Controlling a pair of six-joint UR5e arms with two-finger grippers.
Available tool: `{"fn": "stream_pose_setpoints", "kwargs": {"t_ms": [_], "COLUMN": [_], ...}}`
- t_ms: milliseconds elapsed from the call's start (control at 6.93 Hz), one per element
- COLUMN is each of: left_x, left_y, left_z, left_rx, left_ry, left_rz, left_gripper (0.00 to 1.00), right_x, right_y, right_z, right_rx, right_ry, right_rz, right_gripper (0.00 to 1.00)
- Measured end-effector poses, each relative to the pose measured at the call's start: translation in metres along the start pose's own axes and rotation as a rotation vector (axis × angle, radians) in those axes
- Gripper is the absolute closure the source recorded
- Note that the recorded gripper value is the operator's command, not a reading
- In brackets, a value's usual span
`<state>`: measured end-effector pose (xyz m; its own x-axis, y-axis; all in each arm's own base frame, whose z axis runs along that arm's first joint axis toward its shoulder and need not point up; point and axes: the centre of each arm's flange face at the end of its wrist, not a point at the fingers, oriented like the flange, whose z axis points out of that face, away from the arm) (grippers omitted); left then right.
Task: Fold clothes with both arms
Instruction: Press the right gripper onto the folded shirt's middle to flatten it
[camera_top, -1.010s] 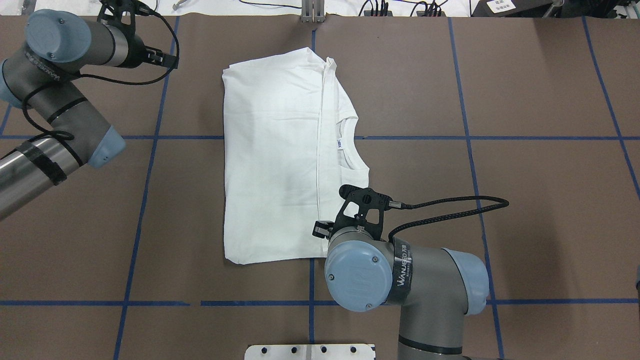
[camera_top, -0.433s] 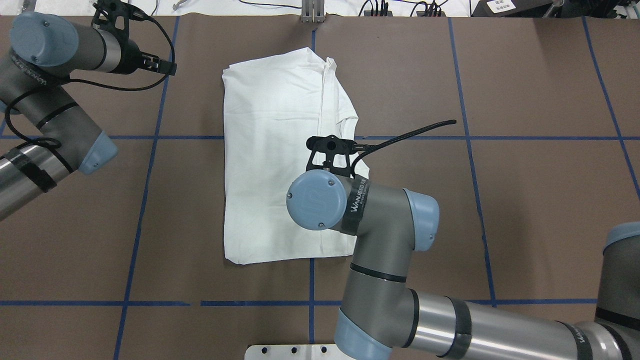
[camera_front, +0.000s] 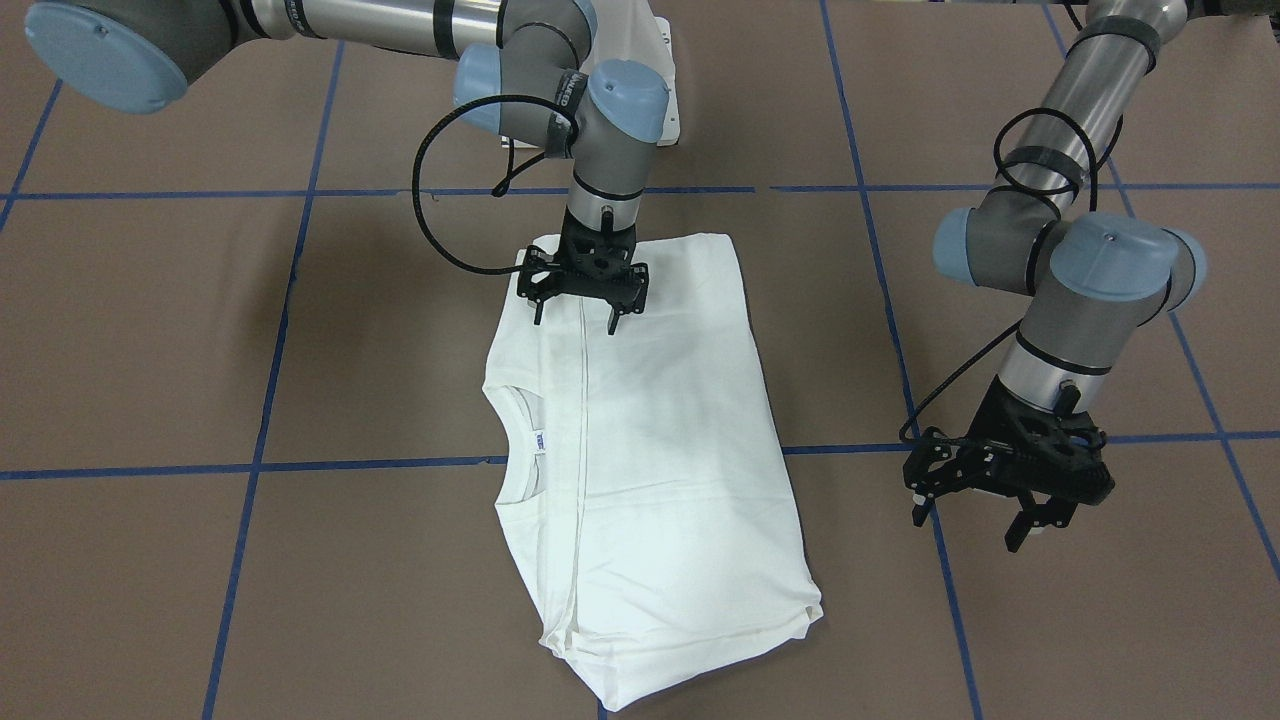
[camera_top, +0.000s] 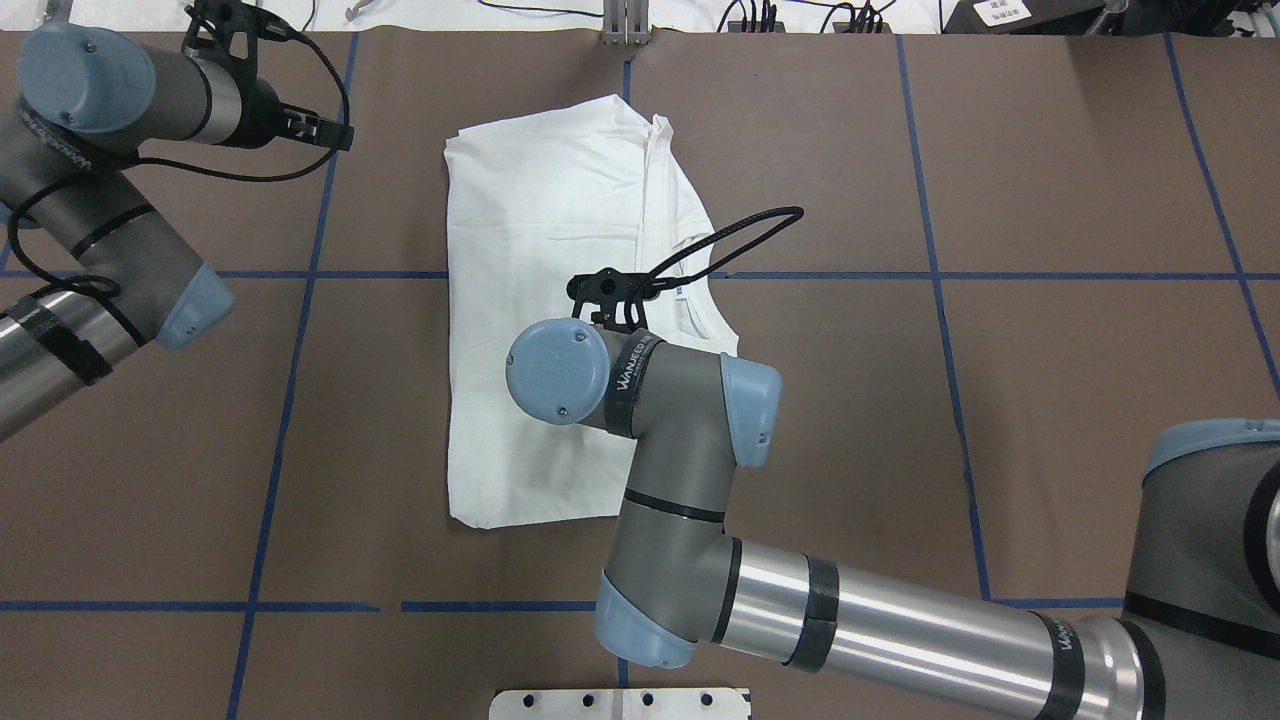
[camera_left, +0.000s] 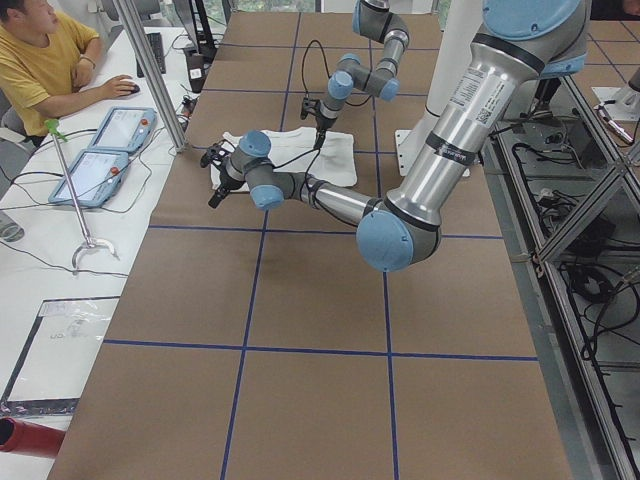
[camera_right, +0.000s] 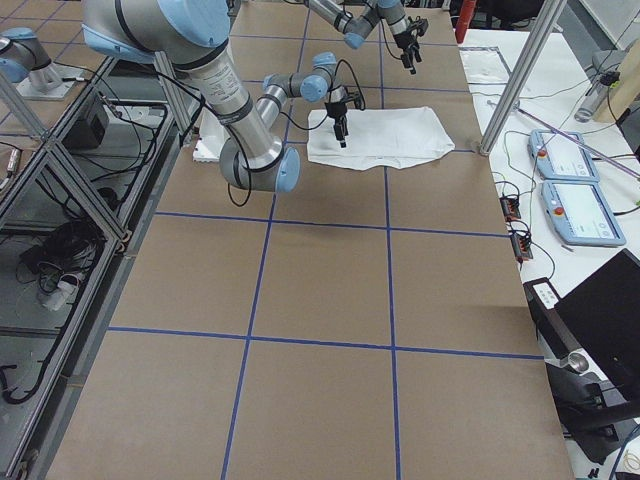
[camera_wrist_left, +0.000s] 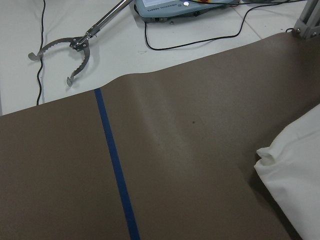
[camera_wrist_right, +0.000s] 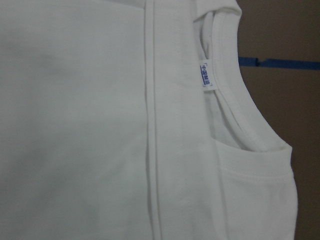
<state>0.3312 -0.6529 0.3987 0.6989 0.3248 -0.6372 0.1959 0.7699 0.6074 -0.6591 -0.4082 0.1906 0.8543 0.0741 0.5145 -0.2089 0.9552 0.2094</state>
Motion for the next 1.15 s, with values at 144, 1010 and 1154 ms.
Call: {"fn": "stream_pose_setpoints", "kwargs": {"t_ms": [144,1010,1154], "left_x": [0.0,0.001,0.001], "left_y": [0.0,-0.001,-0.001], "left_z": [0.0,0.0,0.0], "left_rx": [0.0,0.002,0.002], "left_ry": [0.0,0.0,0.0], "left_rz": [0.0,0.0,0.0], "left_gripper": [0.0,0.0,0.0], "right_x": [-0.002,0.011,0.013], "right_y": [0.0,0.004,0.001], "right_z": [0.006,0.018,0.018], "right_rx": [-0.008,-0.035,-0.033], "right_ry": [0.021,0.096,0.099], "right_rz": [-0.024,-0.13,-0.131], "right_gripper": [0.14,1.0,1.0]}}
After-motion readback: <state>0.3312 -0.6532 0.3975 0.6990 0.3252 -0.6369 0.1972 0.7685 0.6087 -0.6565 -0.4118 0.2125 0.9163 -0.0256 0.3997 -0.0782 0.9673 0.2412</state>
